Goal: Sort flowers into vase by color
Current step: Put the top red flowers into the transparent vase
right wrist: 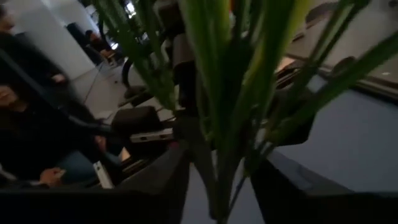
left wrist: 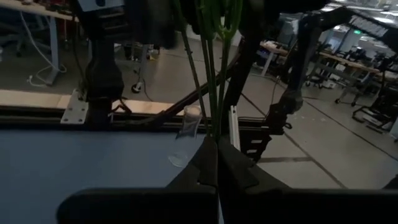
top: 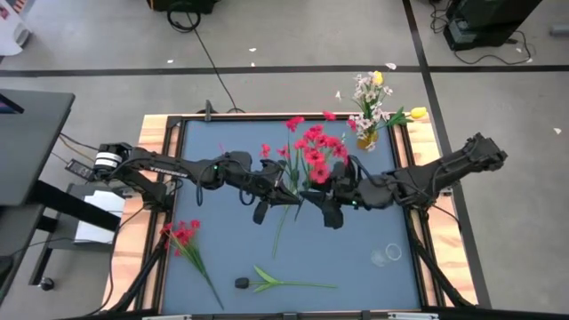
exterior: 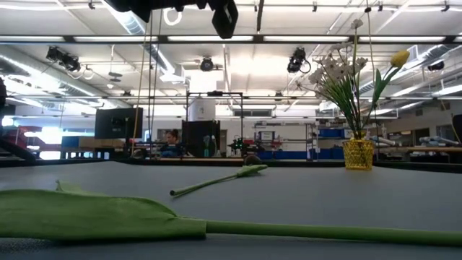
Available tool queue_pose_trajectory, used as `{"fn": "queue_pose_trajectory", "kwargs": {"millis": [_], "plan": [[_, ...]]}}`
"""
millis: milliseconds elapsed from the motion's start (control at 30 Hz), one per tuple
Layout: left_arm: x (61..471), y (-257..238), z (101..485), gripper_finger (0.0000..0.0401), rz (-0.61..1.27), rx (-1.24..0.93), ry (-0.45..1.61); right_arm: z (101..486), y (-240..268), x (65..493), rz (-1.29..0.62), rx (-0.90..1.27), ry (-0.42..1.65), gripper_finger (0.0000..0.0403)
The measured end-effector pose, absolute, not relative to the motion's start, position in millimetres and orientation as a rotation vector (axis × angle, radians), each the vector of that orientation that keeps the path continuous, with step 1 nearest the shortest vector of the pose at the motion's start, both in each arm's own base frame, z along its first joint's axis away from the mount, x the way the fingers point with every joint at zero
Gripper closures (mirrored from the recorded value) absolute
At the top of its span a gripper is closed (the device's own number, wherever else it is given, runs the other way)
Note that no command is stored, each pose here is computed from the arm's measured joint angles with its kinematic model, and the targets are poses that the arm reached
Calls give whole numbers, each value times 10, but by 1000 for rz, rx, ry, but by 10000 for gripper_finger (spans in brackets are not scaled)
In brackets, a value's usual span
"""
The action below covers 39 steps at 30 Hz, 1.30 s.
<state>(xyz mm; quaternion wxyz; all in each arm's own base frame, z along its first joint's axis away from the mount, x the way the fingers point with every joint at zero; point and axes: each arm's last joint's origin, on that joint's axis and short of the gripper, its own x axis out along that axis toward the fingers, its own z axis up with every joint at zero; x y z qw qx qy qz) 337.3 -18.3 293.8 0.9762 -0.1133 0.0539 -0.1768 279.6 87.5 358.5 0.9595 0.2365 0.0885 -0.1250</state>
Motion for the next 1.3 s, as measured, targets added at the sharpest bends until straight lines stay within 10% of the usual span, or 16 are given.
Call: {"fn": "queue_pose_trajectory", "kwargs": {"millis": [333,867,1300], "plan": [[3372,-159,2866,401,-260,-237,174,3551,766,2868,-207,441,215,384],[3347,101,2725,268,-95,-375,314,3591,963,2349,-378,347,295,389],[3310,193,2767,266,-70,-421,307,3813,1089,1177,-52,387,430,389]]}}
